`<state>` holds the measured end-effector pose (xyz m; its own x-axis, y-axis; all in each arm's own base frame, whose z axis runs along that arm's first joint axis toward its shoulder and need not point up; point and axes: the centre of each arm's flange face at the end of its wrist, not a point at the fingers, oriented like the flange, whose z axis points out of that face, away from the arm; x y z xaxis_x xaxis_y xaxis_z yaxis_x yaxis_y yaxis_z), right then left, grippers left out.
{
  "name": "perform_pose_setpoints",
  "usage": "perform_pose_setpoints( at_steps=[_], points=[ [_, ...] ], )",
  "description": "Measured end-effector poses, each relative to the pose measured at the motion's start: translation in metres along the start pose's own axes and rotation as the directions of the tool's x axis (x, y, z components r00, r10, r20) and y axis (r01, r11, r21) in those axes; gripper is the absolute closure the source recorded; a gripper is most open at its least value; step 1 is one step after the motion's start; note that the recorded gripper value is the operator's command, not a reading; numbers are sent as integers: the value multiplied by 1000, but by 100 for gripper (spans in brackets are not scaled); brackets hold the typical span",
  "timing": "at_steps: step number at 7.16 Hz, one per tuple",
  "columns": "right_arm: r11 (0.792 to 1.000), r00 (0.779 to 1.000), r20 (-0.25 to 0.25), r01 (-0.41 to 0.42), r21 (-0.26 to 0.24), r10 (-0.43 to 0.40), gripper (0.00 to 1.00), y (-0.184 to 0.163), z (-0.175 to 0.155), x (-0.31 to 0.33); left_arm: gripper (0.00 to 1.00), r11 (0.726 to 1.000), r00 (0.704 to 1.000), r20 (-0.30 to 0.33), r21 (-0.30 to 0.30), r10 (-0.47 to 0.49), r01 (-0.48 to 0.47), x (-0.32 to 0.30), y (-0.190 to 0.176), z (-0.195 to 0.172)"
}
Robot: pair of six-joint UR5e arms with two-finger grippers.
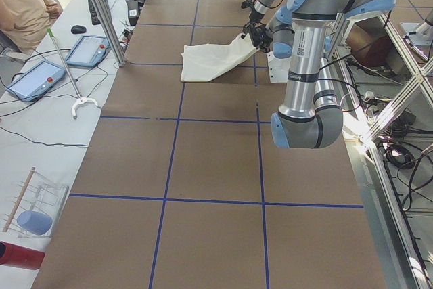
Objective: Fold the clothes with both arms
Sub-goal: 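Lift the near edge with both grippers and fold it toward the far edge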
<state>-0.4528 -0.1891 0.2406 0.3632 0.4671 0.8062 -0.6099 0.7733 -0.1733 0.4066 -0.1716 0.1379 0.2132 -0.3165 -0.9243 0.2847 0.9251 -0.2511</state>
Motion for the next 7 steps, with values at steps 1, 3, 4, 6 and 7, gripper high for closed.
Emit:
perform_pose_setpoints(
  at_steps=[1, 3, 4, 6, 7],
  points=[
    [1000, 1000, -19, 12, 5, -12, 100, 9, 9, -3, 100, 1000, 999, 32, 3, 9, -9, -2, 0, 4],
    [998, 999, -49, 14, 57, -11, 100, 19, 53, -30, 100, 998, 996, 86, 59, 31, -36, -2, -17, 32],
    [996, 998, -59, 8, 90, -2, 100, 9, 72, -46, 100, 993, 993, 100, 99, 55, -65, 3, -36, 43],
    [992, 997, -81, -5, 129, 16, 100, -26, 97, -76, 100, 982, 986, 139, 147, 96, -116, 12, -81, 58],
    [989, 995, -95, -2, 148, 16, 100, -38, 112, -89, 100, 976, 979, 168, 164, 113, -141, 16, -104, 70]
  ],
)
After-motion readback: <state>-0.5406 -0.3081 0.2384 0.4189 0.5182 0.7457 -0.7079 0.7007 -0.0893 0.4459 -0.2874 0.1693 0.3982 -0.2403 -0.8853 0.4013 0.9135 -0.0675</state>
